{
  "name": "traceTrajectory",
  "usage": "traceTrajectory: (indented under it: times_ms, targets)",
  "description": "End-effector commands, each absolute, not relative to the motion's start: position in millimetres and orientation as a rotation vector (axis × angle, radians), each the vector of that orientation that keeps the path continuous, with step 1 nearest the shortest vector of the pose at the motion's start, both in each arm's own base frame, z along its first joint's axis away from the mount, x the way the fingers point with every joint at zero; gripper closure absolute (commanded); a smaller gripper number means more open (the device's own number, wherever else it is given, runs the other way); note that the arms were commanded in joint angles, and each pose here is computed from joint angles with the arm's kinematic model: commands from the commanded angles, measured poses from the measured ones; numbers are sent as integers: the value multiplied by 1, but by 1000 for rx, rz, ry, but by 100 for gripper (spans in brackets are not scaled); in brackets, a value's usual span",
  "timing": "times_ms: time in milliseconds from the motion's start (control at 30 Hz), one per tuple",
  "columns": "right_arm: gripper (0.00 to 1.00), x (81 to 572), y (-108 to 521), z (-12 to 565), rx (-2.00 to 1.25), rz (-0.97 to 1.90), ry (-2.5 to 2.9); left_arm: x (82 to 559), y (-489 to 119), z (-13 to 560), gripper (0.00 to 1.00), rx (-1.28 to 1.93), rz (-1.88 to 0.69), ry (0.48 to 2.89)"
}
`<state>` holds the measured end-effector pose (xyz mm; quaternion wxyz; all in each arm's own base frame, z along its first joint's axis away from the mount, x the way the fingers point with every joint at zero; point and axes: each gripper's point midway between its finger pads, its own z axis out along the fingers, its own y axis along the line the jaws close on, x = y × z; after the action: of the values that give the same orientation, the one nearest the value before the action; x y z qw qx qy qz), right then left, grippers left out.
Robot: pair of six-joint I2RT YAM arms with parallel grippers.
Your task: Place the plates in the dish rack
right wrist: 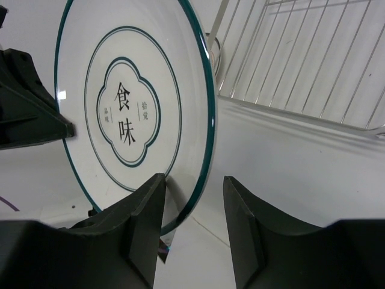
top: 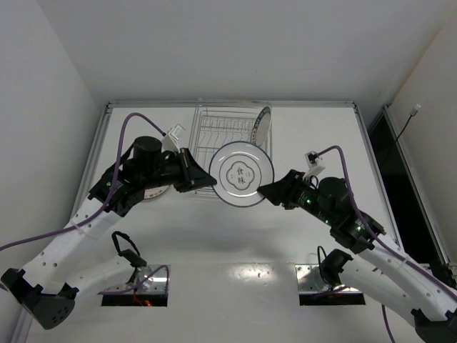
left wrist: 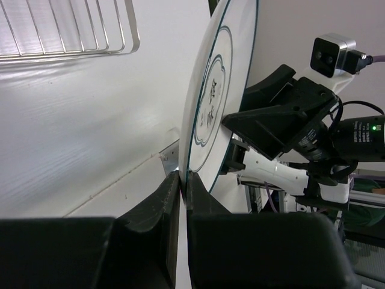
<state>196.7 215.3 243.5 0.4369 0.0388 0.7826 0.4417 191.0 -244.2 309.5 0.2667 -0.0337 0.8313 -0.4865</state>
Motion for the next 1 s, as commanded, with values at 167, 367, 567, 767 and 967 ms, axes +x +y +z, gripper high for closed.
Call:
traceTrajectory:
  times_ms: [167, 367, 567, 767, 967]
  targets:
    - [81, 218, 222, 252, 152, 1122, 1904, 184, -250, 333, 100, -48, -1456, 2125]
    - [100, 223, 227, 257, 135, 1154, 1891, 182, -252, 309, 100, -49, -1460, 2169]
    - [100, 224, 227, 268, 99, 1139, 1892, 183, -250, 290, 94, -46, -1413, 2220]
    - [100, 259, 210, 300, 26, 853, 1915, 197, -233, 257, 50, -41, -1161, 2322]
    - [100, 305, 205, 338, 75, 692, 1910, 204, -221, 249, 29, 3, -1010, 2363]
